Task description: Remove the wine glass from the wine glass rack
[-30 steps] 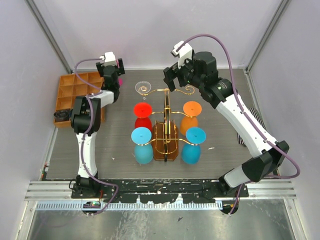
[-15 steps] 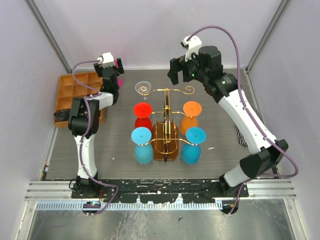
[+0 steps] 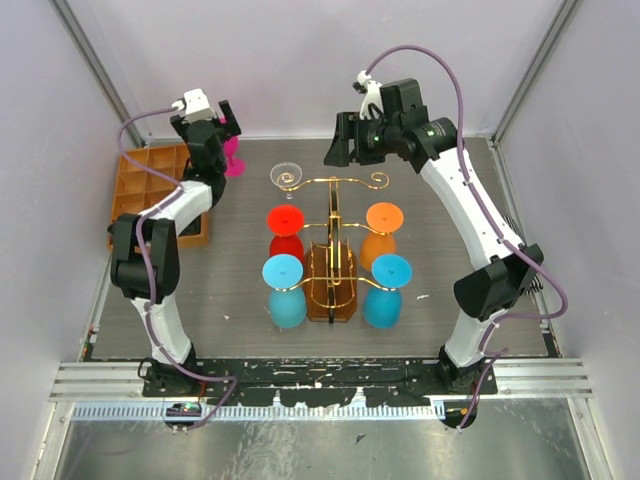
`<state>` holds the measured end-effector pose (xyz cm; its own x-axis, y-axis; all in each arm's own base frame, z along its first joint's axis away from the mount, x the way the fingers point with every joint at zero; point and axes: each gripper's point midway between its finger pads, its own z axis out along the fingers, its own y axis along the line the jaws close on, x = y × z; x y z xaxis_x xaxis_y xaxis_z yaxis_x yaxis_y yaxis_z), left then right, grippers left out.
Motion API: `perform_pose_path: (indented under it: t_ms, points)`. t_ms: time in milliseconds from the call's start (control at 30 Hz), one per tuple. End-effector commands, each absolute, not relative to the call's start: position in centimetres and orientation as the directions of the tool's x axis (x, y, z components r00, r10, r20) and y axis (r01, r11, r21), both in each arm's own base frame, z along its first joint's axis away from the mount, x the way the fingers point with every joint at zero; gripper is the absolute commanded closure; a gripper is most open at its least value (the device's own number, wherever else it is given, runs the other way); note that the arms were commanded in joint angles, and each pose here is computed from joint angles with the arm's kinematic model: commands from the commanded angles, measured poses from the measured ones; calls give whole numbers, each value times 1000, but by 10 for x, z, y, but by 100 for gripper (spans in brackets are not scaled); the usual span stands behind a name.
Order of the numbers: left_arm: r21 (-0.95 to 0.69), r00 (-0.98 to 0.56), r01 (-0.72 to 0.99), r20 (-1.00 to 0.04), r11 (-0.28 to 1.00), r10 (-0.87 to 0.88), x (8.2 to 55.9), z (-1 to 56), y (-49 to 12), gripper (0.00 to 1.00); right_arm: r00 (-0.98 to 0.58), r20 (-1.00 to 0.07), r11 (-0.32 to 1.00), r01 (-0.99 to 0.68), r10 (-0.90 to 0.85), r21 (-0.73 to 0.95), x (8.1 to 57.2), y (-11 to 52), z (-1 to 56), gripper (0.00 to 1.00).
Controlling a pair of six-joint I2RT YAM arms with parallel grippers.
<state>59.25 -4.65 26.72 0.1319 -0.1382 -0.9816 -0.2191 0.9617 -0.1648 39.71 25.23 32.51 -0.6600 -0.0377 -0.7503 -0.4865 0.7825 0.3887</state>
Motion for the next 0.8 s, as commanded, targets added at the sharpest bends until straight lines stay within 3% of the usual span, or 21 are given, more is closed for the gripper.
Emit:
perform_pose_path:
  t_ms: [0, 133, 300, 767]
  points:
    - [-239, 70, -205, -971, 949, -229, 576, 279, -53, 2, -704, -710, 673, -523, 5, 524, 370, 267, 350, 29]
    - [-250, -5, -224, -966, 942, -257, 559, 284, -53, 2, -765, -644, 567, -533, -6, 628, 358, 288, 346, 35]
    - [-273, -50, -236, -955, 933, -292, 531, 298, -49, 2, -781, -624, 537, -526, 2, 659, 363, 297, 340, 37]
    - [-345, -205, -89, -912, 934, -356, 472, 303, -76, 2, -793, -610, 542, -514, -4, 665, 401, 324, 311, 46]
